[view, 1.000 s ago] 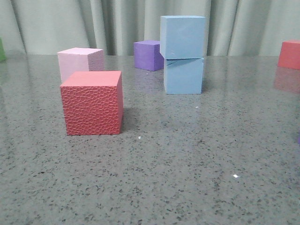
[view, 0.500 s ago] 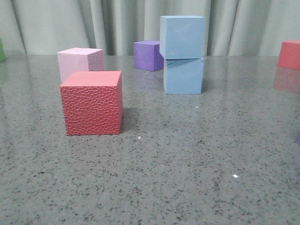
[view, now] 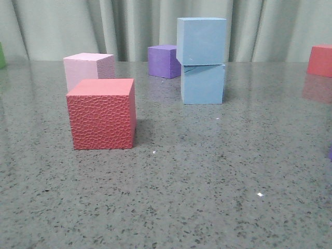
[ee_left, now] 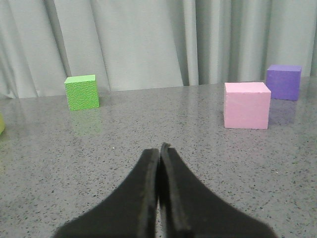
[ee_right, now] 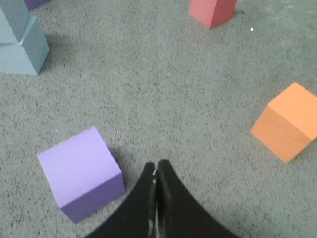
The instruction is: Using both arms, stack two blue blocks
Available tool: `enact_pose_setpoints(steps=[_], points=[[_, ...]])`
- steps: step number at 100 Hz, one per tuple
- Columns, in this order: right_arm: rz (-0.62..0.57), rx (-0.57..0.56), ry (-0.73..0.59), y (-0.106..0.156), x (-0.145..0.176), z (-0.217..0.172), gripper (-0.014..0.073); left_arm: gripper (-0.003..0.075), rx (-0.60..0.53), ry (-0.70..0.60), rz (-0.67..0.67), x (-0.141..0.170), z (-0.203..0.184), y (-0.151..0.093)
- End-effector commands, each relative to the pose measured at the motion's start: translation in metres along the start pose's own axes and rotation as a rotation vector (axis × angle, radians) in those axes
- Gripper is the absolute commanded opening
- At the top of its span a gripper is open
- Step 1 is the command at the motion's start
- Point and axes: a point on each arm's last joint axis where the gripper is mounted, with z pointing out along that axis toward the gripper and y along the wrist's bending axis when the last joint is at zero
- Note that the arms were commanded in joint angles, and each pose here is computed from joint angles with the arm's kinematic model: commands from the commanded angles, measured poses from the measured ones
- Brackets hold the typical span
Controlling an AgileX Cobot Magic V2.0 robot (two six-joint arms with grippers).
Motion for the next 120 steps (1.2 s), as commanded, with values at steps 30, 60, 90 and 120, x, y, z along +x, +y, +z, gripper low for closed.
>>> enact_pose_setpoints(steps=[30,60,90,120], points=[[-0.004,-0.029,-0.399,0.002,0.037,0.013,-0.0068,-0.0019,0.001,-0.078,-0.008,0.004,-0.001,-0.001],[0.038,-0.008,-0.578,0.001,0.084,0.027,-0.0068,-0.0019,0.001,-0.078,-0.008,0.004,-0.001,-0.001],[0.082,0.007,-0.567,0.0,0.112,0.049,-0.0068,-0.0019,0.001,-0.078,-0.008,0.004,-0.001,-0.001],[0.082,0.007,-0.628,0.0,0.12,0.058,-0.0068,-0.0019,0.001,-0.078,-0.008,0.004,-0.001,-0.001]])
